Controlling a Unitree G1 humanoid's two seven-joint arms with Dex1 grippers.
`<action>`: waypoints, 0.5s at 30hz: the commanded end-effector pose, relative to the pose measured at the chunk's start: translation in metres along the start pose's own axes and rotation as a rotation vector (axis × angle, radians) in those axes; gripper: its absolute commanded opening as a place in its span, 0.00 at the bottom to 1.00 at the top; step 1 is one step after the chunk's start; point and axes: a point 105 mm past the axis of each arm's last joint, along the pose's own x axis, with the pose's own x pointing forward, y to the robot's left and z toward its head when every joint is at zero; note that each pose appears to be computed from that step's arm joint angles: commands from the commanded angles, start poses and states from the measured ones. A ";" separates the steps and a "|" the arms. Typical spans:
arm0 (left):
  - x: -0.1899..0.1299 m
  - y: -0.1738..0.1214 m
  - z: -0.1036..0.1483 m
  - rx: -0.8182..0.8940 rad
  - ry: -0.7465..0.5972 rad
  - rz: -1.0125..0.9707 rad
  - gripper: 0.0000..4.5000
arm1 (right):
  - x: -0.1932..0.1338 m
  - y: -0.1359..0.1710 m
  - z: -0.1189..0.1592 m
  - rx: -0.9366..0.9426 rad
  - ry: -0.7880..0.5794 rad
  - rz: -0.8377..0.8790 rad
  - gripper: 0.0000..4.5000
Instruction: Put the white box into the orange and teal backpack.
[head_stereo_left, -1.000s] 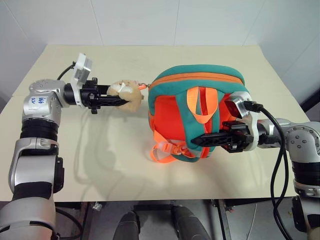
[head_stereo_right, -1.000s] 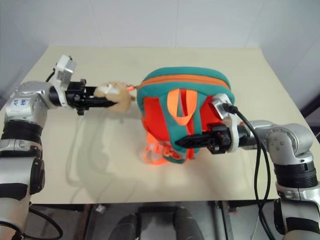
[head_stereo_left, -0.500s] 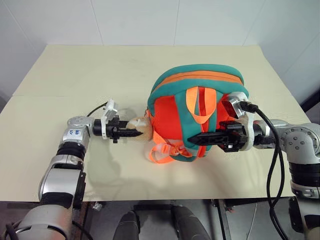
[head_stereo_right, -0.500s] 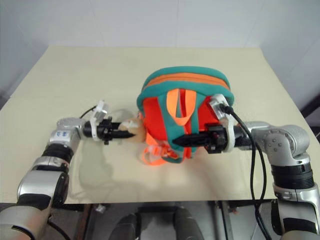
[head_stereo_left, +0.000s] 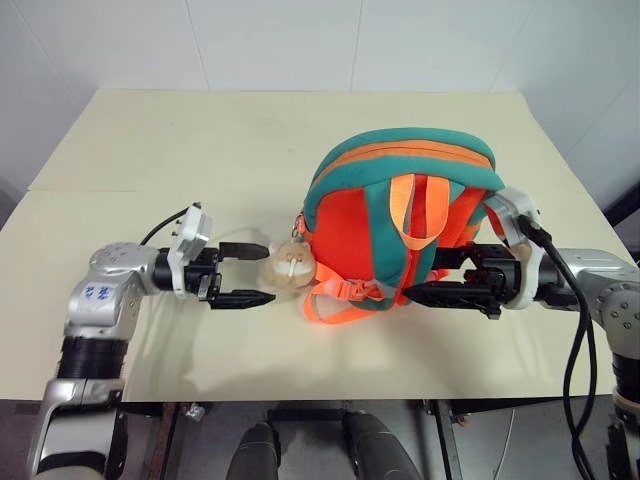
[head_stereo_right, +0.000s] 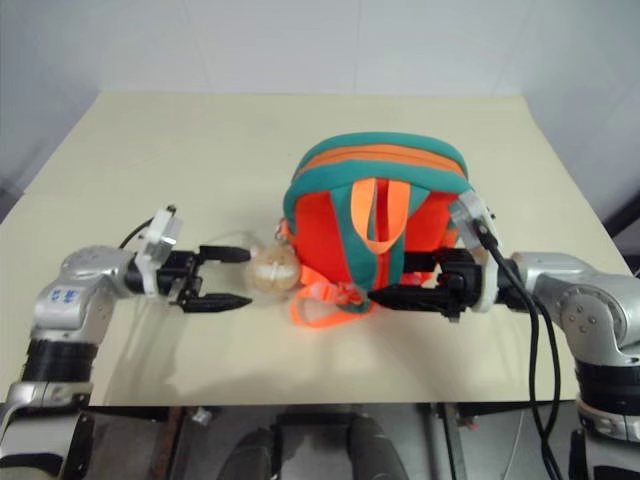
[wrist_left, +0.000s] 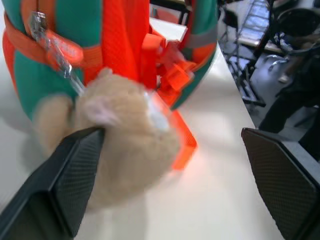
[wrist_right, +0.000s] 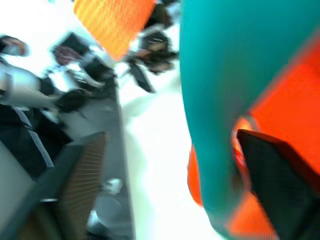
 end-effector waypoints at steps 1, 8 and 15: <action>-0.012 -0.012 0.001 0.025 -0.008 0.045 1.00 | -0.019 -0.004 0.001 -0.101 0.006 -0.090 0.99; -0.030 -0.024 -0.004 0.050 -0.113 0.158 1.00 | -0.062 -0.026 -0.007 -0.108 -0.062 -0.305 0.99; -0.046 -0.023 -0.010 0.058 -0.081 0.211 1.00 | -0.090 -0.040 -0.032 -0.196 0.046 -0.427 0.99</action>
